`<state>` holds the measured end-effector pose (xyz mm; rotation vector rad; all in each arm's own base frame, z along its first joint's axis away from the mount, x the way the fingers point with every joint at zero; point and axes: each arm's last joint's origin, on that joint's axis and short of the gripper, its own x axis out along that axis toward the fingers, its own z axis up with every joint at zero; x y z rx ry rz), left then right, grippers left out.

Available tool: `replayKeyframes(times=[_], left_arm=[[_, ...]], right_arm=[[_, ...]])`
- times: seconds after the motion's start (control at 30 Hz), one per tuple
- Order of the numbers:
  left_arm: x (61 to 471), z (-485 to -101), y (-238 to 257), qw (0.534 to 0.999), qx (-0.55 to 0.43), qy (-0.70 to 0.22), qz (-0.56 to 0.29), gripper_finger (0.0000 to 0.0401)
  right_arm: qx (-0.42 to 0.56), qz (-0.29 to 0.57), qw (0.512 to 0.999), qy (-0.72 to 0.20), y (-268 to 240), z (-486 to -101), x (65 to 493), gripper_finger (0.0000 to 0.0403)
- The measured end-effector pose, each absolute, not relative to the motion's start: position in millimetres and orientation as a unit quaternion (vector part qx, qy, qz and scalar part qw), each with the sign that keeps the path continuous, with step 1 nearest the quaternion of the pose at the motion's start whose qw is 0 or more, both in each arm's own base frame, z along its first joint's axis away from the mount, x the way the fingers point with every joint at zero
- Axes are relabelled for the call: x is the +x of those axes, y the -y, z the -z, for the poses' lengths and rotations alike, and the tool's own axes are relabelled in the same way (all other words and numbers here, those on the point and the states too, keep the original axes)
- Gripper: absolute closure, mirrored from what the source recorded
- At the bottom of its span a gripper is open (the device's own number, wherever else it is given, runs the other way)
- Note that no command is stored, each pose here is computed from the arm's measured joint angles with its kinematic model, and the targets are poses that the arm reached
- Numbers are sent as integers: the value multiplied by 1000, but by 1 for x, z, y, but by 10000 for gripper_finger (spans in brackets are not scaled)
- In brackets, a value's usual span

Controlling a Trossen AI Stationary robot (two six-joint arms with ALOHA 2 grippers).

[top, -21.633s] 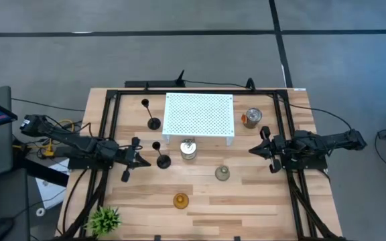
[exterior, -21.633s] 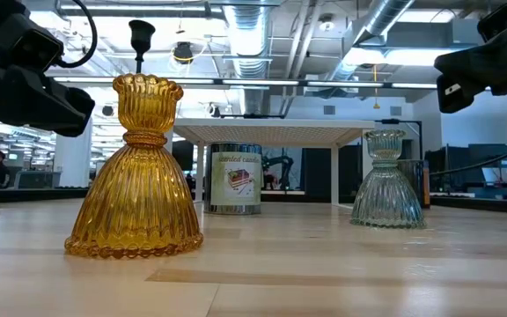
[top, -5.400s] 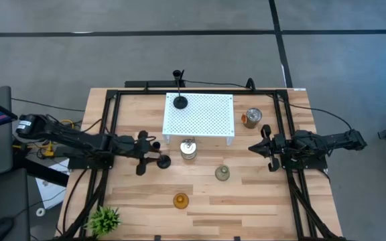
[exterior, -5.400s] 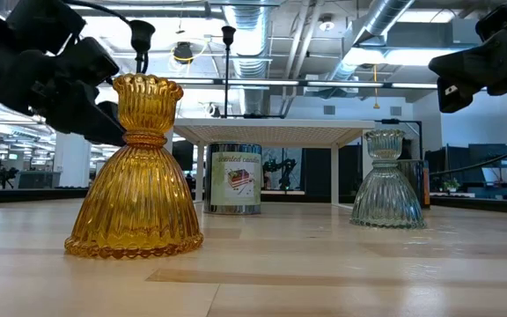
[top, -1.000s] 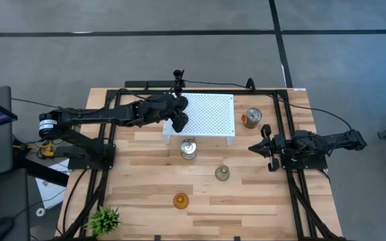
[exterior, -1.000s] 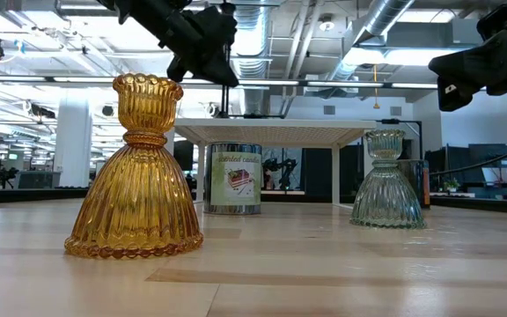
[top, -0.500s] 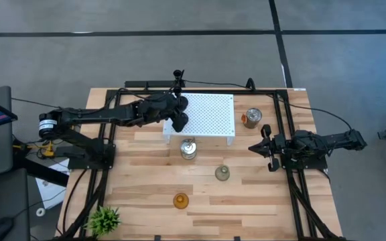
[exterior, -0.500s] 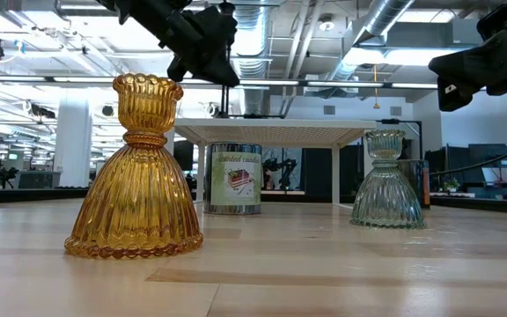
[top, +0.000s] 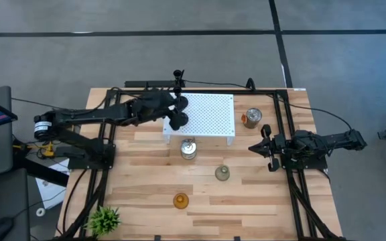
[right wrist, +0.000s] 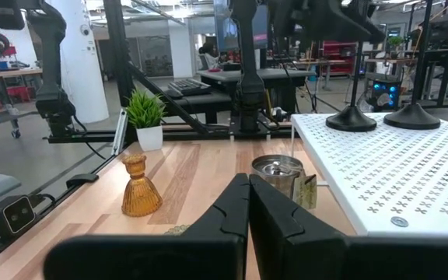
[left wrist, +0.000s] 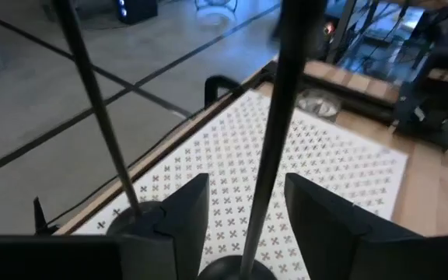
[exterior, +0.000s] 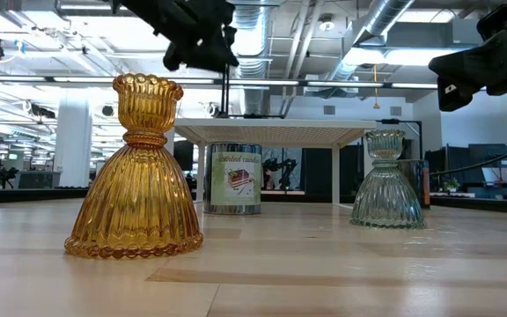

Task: Pick & Place candle stick holders
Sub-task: Put the black candle holder on the shelf

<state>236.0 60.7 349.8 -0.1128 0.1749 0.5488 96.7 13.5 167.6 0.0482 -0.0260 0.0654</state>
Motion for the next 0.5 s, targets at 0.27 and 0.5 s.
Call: replayKeyframes(times=[0.27,0.5], left_arm=[[212,-361,-51,974,-65,-89,-199,230],[190,-361,-46,970,-66,-129,-196,240]], right_arm=[[24,-33,999,13,-14,-168,97,403],[24,-33,999,13,-14,-168,97,403]])
